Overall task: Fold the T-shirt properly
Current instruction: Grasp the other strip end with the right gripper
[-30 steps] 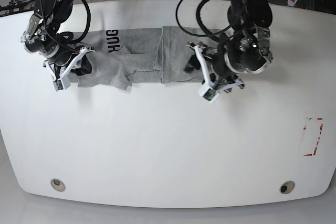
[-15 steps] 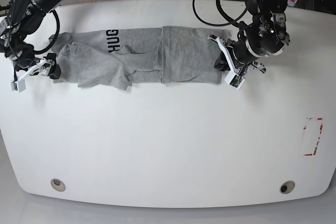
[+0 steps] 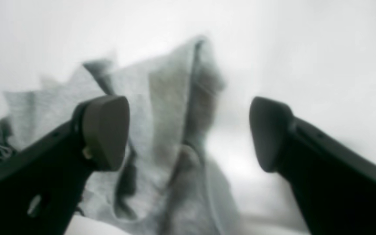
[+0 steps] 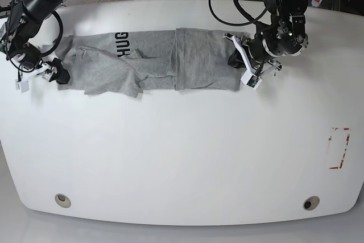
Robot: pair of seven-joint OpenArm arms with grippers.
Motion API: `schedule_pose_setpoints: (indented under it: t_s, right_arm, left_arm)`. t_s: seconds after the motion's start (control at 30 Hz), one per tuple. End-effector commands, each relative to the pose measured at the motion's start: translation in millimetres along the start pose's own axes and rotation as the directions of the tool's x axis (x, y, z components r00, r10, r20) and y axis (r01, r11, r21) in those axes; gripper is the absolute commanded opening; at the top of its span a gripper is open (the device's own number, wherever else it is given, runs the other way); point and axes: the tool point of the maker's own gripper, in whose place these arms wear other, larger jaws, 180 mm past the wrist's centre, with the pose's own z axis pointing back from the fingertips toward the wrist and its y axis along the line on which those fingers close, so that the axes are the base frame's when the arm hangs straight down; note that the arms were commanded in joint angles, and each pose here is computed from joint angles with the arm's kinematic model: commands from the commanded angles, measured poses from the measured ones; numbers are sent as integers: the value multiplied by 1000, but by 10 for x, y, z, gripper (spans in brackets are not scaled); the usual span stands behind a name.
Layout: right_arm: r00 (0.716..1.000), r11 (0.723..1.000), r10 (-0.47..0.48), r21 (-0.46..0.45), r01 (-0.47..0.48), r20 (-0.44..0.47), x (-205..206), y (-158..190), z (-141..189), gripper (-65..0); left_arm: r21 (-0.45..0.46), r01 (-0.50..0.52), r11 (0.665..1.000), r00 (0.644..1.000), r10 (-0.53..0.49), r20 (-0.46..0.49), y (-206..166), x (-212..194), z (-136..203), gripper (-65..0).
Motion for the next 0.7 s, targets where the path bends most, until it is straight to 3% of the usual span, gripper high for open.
schedule_pose_setpoints:
  t_s: [0.0, 0.3, 0.37, 0.43, 0.53, 0.6, 0.67]
  right_arm:
    - [1000, 1000, 9, 13, -9, -2, -78, 69, 2, -103]
    - [991, 990, 134, 46, -133, -27, -326, 530, -129, -117]
    - [990, 990, 136, 51, -134, -27, -358, 568, -142, -184]
    - [990, 989, 136, 54, -134, -28, -362, 580, -153, -292]
    - [989, 989, 144, 49, -143, -20, -316, 576, -135, -537]
    - [989, 988, 147, 49, -146, -15, -296, 576, -124, -650]
    - [984, 983, 178, 34, -178, 7, -205, 602, -67, -650]
  left_arm:
    - [2, 13, 1000, 1000, -13, 28, 25, 57, 25, -632]
    - [3, 12, 1000, 1000, -12, 22, 25, 33, 27, -632]
    - [3, 12, 1000, 1000, -12, 22, 25, 33, 27, -632]
    - [3, 12, 1000, 1000, -12, 21, 25, 31, 27, -632]
    - [4, 14, 1000, 1000, -15, 24, 32, 51, 27, -632]
    - [3, 15, 1000, 1000, -15, 26, 25, 60, 24, -631]
    - [-6, 6, 1000, 1000, -6, 14, 14, 20, -11, -629]
